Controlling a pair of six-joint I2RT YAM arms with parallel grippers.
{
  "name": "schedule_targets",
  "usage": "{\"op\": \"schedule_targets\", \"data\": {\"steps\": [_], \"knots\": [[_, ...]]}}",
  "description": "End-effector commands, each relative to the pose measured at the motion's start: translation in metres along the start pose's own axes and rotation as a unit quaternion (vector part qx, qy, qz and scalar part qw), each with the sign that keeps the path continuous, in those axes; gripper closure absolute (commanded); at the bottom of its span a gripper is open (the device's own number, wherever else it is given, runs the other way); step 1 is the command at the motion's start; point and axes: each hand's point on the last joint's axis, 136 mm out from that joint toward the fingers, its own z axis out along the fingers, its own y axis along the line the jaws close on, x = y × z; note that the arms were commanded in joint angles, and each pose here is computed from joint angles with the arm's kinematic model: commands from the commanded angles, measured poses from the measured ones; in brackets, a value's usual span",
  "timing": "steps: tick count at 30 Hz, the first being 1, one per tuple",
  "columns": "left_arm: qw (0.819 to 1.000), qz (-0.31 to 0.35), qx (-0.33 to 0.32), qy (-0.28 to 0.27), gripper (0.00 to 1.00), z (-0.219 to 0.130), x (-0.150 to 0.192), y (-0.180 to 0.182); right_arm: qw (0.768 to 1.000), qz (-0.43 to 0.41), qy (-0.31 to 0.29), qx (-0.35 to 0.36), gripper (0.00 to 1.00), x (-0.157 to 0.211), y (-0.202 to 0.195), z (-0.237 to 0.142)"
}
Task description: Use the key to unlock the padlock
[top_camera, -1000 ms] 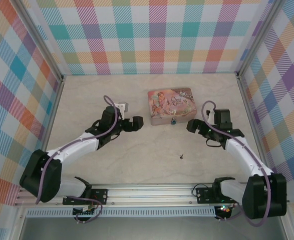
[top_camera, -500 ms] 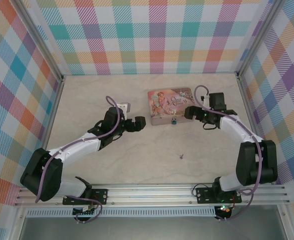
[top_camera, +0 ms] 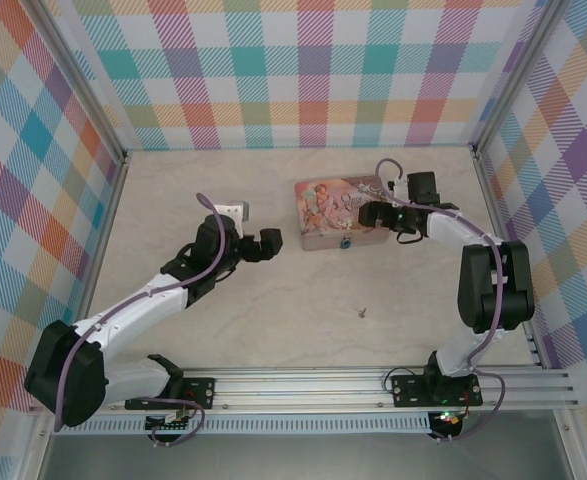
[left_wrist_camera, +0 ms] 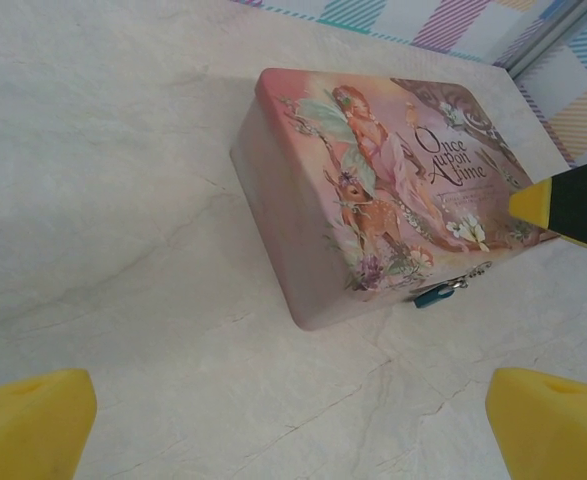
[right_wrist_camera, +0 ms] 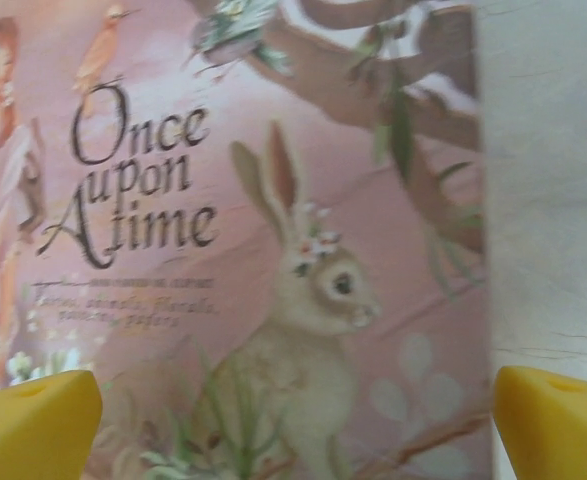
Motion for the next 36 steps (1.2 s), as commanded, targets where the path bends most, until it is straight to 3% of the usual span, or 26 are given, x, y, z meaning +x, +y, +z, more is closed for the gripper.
{"op": "schedule_targets", "data": {"steps": [1, 13, 25, 31, 36], "knots": [[1.000, 0.016, -0.020, 0.004, 0.00, -0.006, 0.006, 0.008, 0.998, -0.036, 0.002, -0.057, 0.00, -0.003, 0.034, 0.000], [0.999, 0.032, -0.041, -0.011, 0.00, -0.017, -0.001, 0.014, 0.995, -0.035, 0.045, -0.080, 0.00, 0.057, 0.075, -0.001], [0.996, 0.051, -0.065, -0.015, 0.00, -0.021, -0.006, 0.021, 0.996, -0.042, 0.042, -0.069, 0.00, 0.065, 0.089, -0.002], [0.996, 0.025, -0.085, -0.006, 0.00, -0.017, -0.012, 0.029, 0.999, -0.031, 0.022, -0.025, 0.00, 0.065, 0.076, -0.018], [0.998, -0.056, -0.030, 0.021, 0.00, 0.008, -0.027, 0.033, 1.000, -0.003, 0.022, -0.015, 0.00, 0.056, 0.074, -0.018]]}}
